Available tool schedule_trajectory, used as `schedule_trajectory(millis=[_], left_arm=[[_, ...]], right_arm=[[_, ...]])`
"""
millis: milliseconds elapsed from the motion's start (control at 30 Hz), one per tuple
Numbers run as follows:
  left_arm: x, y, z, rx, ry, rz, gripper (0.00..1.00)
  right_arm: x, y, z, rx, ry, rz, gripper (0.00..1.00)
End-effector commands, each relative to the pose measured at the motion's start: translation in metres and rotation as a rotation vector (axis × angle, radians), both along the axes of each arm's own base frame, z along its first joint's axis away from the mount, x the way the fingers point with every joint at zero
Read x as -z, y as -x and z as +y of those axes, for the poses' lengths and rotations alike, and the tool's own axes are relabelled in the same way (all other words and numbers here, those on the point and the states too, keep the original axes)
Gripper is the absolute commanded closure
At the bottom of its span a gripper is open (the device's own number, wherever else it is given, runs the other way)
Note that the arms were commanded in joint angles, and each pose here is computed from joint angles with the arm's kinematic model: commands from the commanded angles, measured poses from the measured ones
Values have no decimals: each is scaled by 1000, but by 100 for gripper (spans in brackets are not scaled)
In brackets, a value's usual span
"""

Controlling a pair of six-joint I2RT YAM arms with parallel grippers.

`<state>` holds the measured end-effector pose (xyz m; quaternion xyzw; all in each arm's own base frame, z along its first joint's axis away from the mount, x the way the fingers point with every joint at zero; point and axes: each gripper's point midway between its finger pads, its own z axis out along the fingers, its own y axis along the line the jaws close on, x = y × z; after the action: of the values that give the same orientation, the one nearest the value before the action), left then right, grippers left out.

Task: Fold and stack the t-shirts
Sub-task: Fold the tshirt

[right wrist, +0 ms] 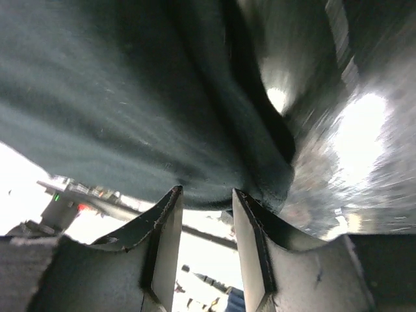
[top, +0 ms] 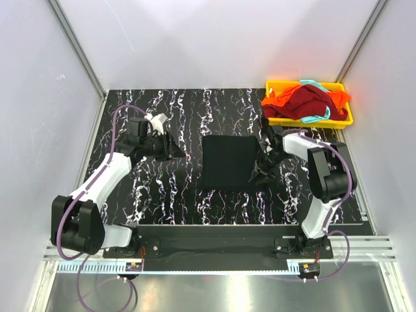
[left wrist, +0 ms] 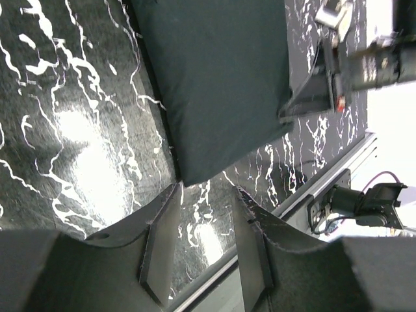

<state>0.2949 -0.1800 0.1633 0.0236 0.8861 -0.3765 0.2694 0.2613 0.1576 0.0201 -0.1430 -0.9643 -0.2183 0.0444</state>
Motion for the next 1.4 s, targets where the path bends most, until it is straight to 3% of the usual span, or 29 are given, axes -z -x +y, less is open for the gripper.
schedule_trajectory(millis=[0,233,333,500,633,733,867,1033,1167,1367], left_arm=[[-4,-7,-1,0,-2,-35,58],[-10,-42,-5,-6,-26,-63,58],[-1,-61,-3,-26,-38,-33,58],[3,-98,-2,-24,-16,-20,58],[4,-123,3,-34,-2,-21,59],[5,-135,5,-45,3,-19,59],[7,-135,4,-55,19,-4,60],[8,-121,7,-54,22,10,60],[9,-114,14,-46,22,7,61],[2,-110,15,-15,50,-2,60]], right_arm=[[16,-40,-39,-37,259,-102,55],[10,-118,-48,-172,424,-176,53],[-23,-168,-49,-200,519,-299,51],[-69,-201,-39,-209,561,-437,46],[-100,-183,-30,-158,492,-452,43],[-98,-153,23,-163,234,-402,44],[-84,-113,99,-279,94,-370,56],[-54,-88,112,-323,81,-295,84],[-37,-73,107,-340,82,-258,90],[-13,-47,91,-347,110,-208,91]])
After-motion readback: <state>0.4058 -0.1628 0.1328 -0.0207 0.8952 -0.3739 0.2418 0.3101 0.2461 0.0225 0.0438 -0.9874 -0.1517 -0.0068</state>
